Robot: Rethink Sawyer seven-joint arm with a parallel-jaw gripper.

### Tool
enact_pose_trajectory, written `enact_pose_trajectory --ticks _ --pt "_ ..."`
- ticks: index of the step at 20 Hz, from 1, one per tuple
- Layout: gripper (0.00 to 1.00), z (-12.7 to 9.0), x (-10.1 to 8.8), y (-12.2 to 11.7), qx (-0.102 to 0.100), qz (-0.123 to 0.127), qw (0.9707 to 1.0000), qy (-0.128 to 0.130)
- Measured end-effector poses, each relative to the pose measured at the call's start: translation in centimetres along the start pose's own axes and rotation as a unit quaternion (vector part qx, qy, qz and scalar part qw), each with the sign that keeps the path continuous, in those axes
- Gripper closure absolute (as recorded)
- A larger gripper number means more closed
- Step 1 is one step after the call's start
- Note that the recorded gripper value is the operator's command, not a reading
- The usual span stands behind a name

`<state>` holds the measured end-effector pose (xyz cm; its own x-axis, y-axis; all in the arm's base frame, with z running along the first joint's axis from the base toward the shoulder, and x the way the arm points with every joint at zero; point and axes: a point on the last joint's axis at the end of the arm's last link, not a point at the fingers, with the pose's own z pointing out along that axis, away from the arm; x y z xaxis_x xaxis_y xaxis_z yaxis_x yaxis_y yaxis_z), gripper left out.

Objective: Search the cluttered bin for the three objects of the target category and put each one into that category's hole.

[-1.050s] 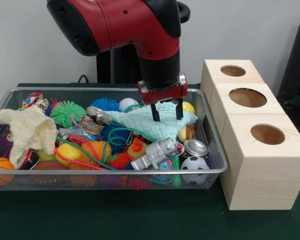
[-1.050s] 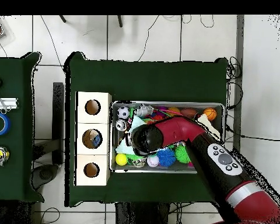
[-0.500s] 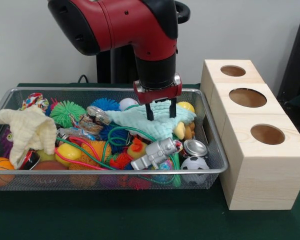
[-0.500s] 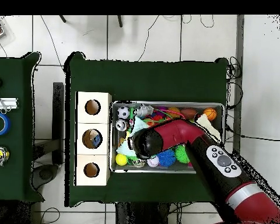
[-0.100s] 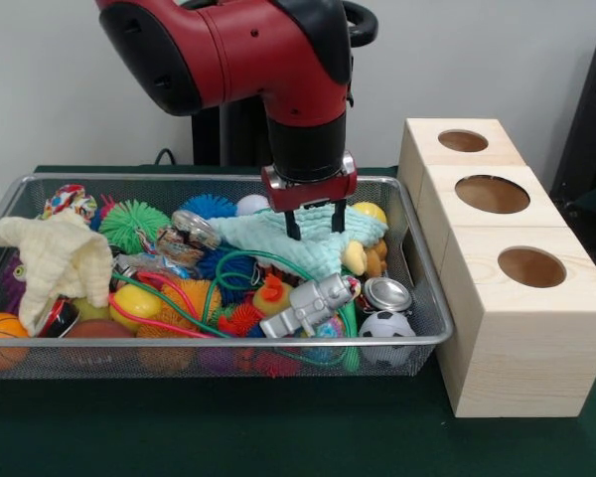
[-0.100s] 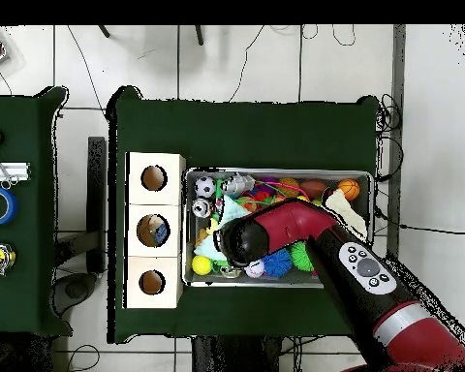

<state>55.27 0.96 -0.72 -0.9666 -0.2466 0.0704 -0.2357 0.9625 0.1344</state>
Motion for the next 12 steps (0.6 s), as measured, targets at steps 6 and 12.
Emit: enact_pose_trajectory --ticks 6,12 --pt "1.00 0.7 0.7 0.4 0.001 -0.014 0.9999 -0.007" --pt "1.00 0.8 1.2 0.4 -0.001 -0.016 0.9998 -0.011"
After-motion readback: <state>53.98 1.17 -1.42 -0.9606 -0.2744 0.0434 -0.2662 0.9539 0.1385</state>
